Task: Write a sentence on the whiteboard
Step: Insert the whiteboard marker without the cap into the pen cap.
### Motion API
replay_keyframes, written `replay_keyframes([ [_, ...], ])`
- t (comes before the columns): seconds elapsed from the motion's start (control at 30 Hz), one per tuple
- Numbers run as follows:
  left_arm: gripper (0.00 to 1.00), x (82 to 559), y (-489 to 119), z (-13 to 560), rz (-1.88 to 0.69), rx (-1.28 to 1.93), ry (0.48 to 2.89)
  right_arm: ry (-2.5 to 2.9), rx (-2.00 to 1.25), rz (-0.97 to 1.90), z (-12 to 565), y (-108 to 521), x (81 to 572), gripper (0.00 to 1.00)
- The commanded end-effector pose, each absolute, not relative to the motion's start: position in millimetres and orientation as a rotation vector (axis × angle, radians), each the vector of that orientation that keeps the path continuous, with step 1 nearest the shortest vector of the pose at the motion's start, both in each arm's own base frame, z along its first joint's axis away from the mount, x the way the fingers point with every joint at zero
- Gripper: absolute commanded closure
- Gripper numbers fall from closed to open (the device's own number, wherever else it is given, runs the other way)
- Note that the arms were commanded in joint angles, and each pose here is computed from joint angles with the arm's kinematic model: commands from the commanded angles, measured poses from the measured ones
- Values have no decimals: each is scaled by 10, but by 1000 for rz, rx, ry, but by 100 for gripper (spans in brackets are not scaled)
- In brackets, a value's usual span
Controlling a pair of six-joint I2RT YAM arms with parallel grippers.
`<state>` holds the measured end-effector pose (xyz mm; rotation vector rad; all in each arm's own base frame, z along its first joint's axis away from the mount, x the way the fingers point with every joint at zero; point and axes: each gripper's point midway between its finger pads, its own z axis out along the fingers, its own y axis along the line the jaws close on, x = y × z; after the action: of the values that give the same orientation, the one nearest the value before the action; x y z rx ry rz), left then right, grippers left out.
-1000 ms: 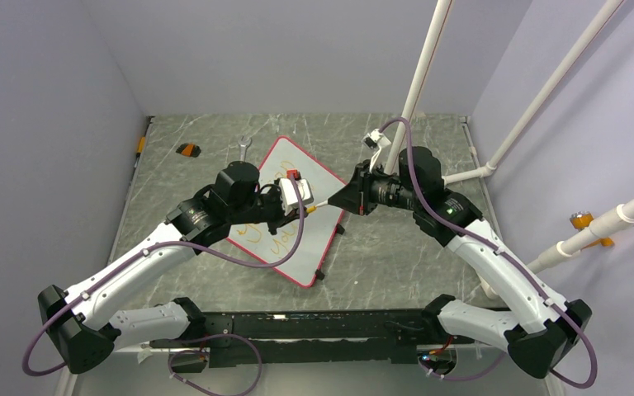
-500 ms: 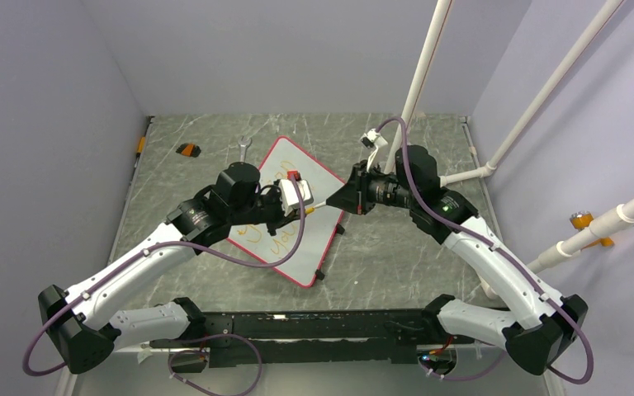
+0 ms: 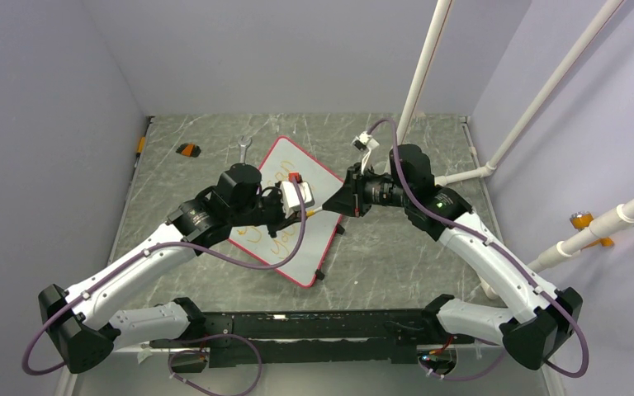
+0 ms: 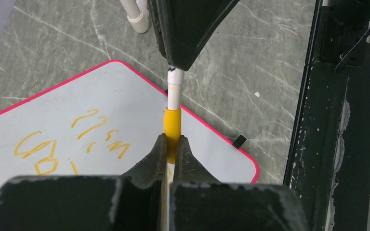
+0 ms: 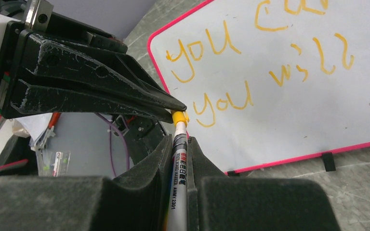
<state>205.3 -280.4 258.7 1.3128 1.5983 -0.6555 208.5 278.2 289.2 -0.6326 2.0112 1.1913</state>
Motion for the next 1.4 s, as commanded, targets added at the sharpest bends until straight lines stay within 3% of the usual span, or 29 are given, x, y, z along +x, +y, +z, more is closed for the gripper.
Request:
replay_keyframes([
  [0.0,100,2072,-2850,2806,-661,1287,1512,1940,-752,1235,2998,2824,1968,100],
  [1.37,100,1697,-2999,2942,-898,1382,1400,1926,-902,1228,2707,2927,2000,100],
])
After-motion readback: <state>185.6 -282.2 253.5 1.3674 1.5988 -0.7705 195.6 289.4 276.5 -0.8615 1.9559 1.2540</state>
